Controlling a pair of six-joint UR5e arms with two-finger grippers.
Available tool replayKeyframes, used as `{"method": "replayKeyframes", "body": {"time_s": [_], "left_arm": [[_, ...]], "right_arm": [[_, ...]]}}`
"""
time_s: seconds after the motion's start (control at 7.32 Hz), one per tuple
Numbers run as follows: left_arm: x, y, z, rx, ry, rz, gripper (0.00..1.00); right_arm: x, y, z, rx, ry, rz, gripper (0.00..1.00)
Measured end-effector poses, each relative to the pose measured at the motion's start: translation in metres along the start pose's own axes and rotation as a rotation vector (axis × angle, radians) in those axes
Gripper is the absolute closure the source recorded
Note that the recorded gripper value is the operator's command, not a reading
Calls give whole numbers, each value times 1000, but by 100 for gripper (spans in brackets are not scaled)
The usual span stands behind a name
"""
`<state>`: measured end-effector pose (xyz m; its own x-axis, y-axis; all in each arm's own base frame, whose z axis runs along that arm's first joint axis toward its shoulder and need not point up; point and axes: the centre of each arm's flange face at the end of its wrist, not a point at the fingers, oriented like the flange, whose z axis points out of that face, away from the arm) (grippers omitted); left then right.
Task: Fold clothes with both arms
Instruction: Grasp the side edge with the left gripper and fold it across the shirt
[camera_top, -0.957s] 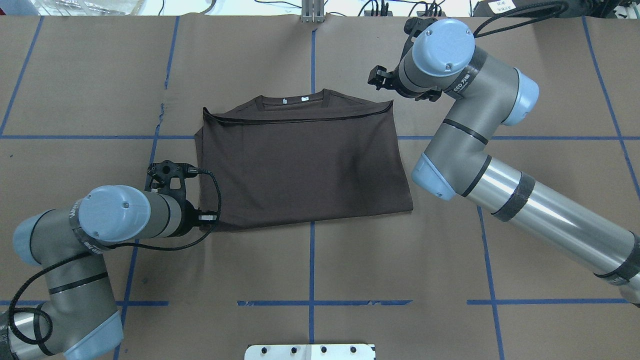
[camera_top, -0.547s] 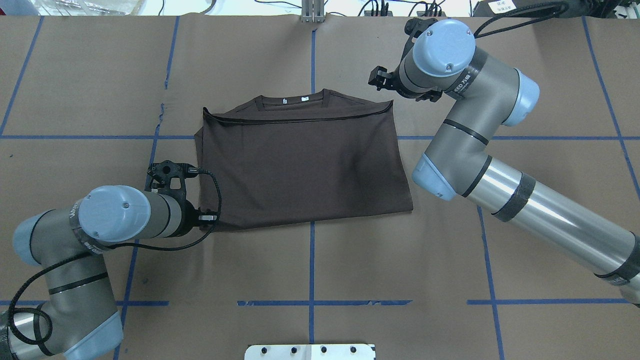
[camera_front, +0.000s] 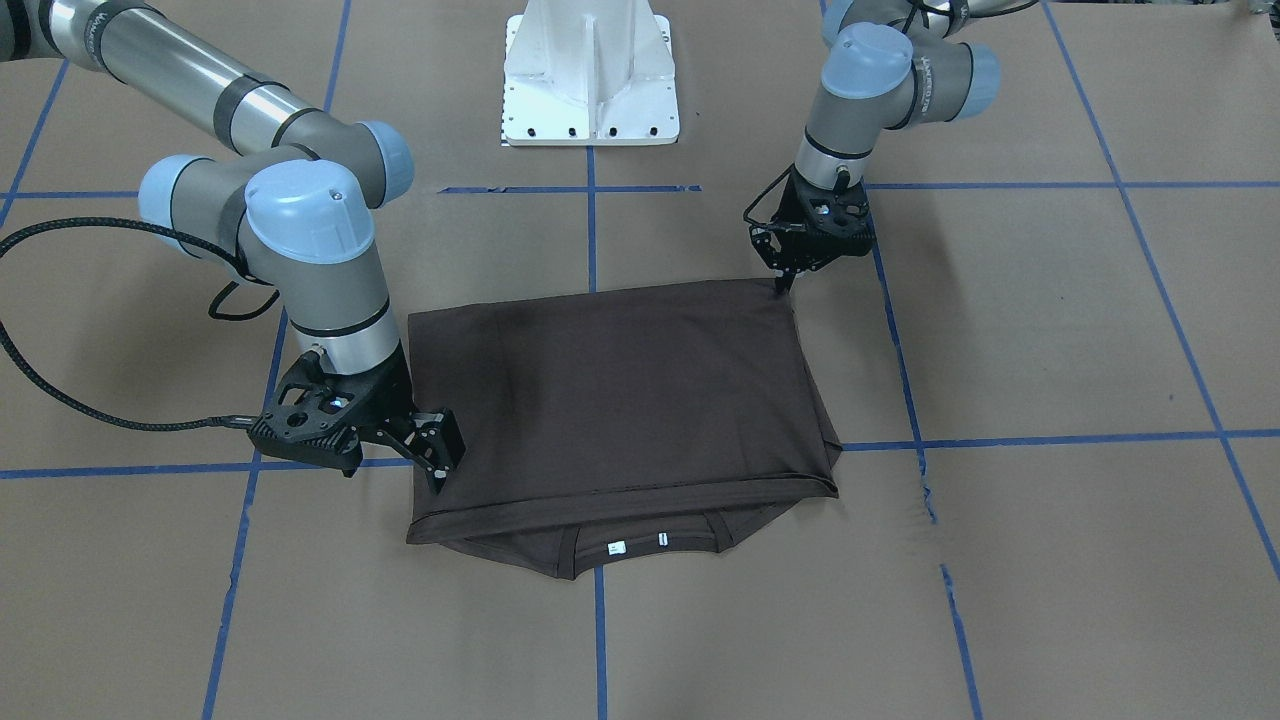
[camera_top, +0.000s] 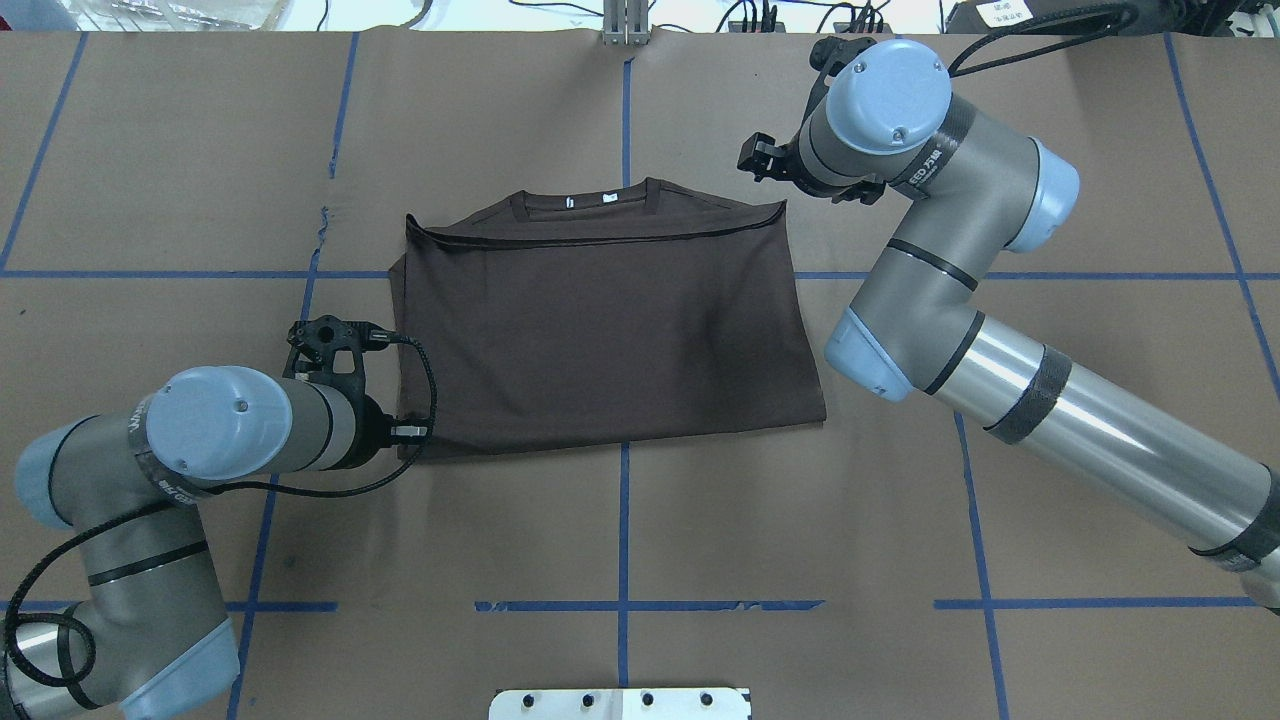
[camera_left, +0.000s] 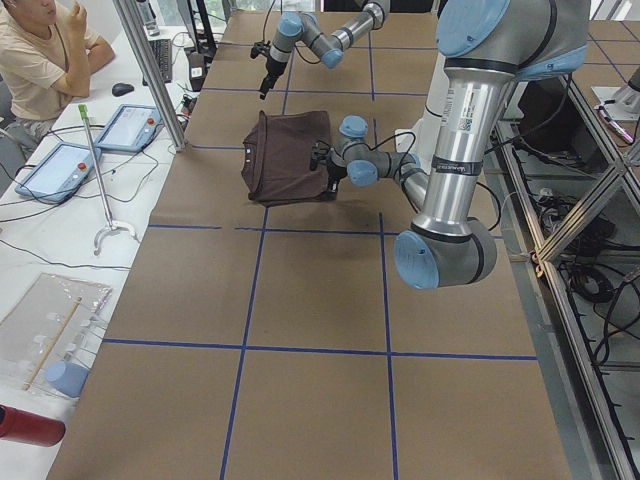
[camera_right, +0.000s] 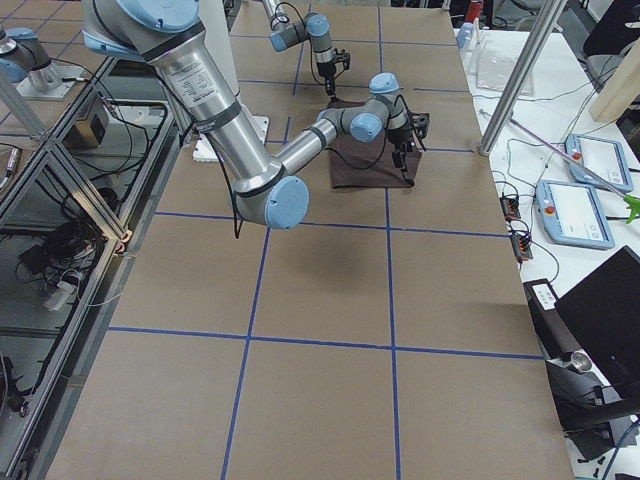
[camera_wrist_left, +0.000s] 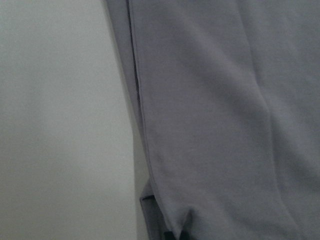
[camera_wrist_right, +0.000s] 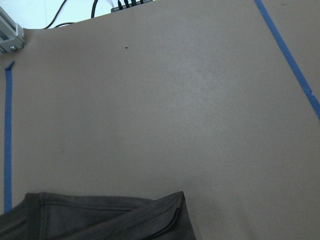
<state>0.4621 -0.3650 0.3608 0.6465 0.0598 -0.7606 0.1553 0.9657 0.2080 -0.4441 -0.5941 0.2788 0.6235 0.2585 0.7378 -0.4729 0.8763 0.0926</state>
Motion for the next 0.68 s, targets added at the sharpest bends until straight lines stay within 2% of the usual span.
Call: {"method": "replayKeyframes", "body": {"time_s": [0.27,0.41,0.68], "left_arm": [[-44,-48,8,56,-72,74,100],[-81,-88,16,100,-117,103,100],[-141,-199,44,207,-187,142,100]], "right_arm": [[0,0,0,0,0,2,0],[0,0,0,0,0,4,0],[-1,1,0,-1,-1,8,0]]}}
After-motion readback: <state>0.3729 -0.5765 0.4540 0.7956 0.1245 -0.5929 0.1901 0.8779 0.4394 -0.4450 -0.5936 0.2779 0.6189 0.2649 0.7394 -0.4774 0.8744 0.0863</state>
